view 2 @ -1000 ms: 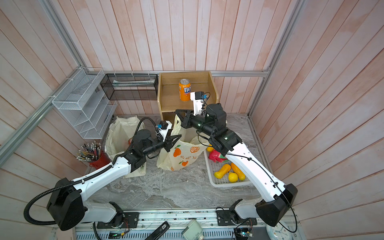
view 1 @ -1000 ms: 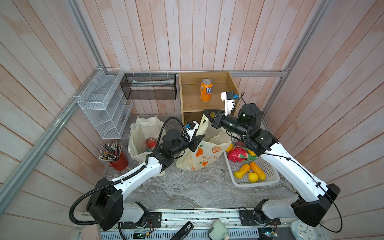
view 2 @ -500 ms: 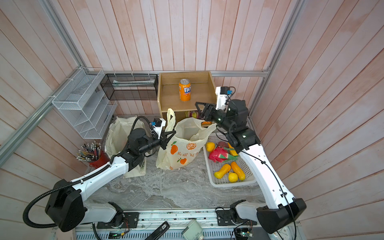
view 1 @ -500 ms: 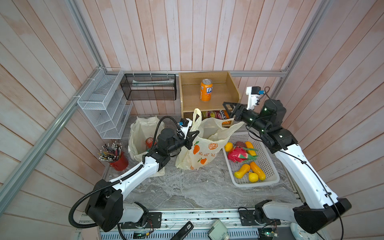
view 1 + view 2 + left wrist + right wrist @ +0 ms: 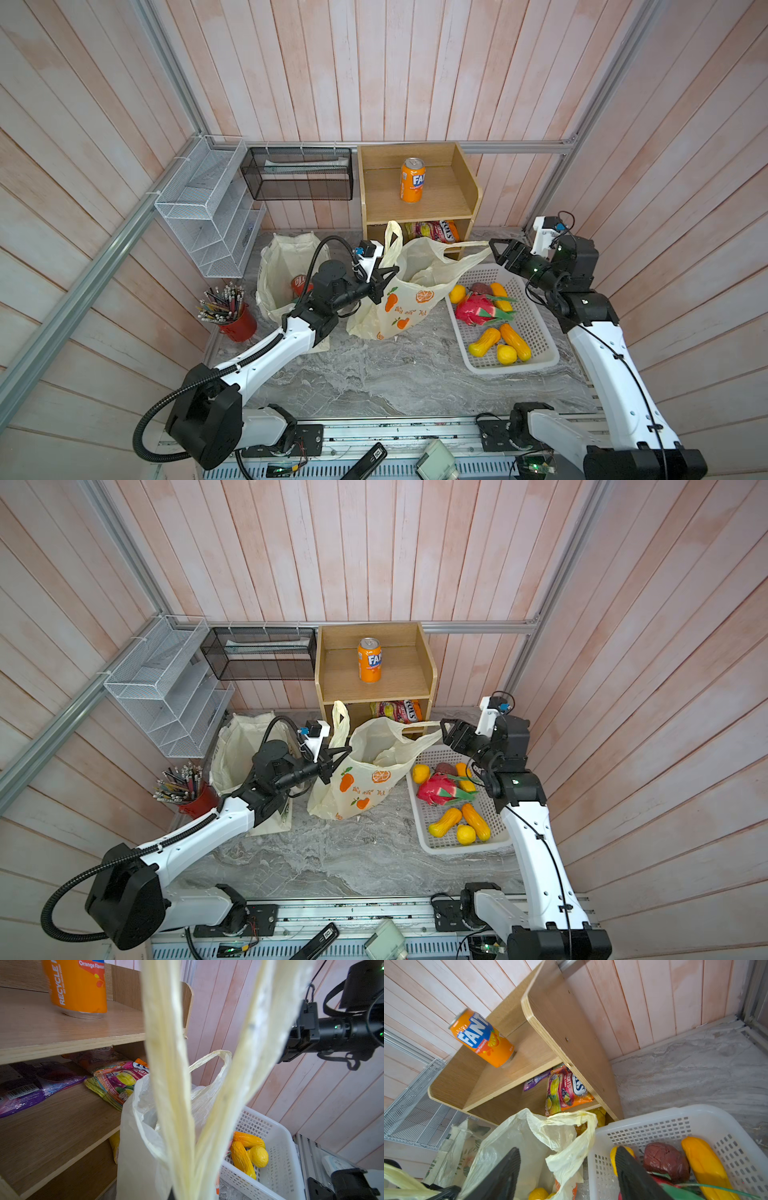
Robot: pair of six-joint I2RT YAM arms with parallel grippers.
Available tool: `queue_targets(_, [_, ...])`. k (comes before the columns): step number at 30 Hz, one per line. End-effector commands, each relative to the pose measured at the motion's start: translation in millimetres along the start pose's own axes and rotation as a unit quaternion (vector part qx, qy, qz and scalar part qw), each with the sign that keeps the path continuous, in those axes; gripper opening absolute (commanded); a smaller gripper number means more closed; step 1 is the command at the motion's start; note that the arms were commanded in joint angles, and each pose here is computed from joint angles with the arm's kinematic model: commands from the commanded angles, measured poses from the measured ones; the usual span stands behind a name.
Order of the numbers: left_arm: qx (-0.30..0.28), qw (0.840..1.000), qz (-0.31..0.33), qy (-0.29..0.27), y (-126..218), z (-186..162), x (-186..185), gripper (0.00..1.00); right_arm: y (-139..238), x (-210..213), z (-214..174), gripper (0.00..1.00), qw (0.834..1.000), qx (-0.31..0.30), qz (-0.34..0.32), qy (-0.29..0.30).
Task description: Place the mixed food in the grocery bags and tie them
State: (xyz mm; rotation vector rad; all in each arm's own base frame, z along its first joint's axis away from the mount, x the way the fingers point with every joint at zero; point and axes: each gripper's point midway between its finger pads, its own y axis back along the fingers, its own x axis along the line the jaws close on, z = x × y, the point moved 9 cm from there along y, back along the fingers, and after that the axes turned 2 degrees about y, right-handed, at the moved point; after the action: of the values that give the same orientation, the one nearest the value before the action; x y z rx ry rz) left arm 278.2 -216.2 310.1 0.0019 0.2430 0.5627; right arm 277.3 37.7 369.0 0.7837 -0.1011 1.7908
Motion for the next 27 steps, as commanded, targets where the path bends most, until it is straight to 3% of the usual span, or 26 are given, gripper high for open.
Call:
queue_targets(1, [-0.021,1.000,-0.014,-0.008,7,8,-5,0.00,-5,-2,-4,0.72,0.999,0.011,0.026,-0.015])
queue_targets(6, [-0.020,1.000,-0.017,-0.007,8,8,-6,0.00,-22,-9,-8,0.65,0.998,0.027,0.041,-0.027])
queue_targets(9, [-0.020,1.000,-0.018,-0.007,9,8,-6,0.00,-32,-12,-8,0.55,0.998,0.034,0.050,-0.033])
queue_targets(11, [-0.020,1.000,-0.019,-0.006,9,8,-7,0.00,-38,-12,-6,0.35,0.997,0.040,0.060,-0.034])
queue_targets(13, [-0.021,1.000,-0.018,-0.005,10,8,-7,0.00,-43,-14,-5,0.08,0.997,0.042,0.058,-0.030])
queue_targets(14, [-0.021,1.000,-0.016,-0.002,11,8,-7,0.00,-44,-16,-2,0.00,0.998,0.042,0.046,-0.021])
queue_targets(17, [-0.026,0.999,-0.008,0.023,18,9,-1,0.00,-38,-19,15,0.00,0.995,0.024,-0.084,0.057])
queue_targets(18, [-0.026,0.999,-0.003,0.033,20,9,1,0.00,-34,-15,19,0.00,0.983,0.016,-0.152,0.102])
queue_targets(21, [-0.028,0.999,0.003,0.041,24,10,3,0.00,-20,3,24,0.00,0.955,-0.006,-0.242,0.172])
queue_targets(24, [-0.027,0.999,0.006,0.046,24,11,5,0.00,-5,32,22,0.00,0.946,-0.033,-0.253,0.200])
queue_targets(27, [-0.030,0.998,0.021,0.057,20,13,9,0.00,3,62,11,0.00,0.955,-0.035,-0.215,0.201])
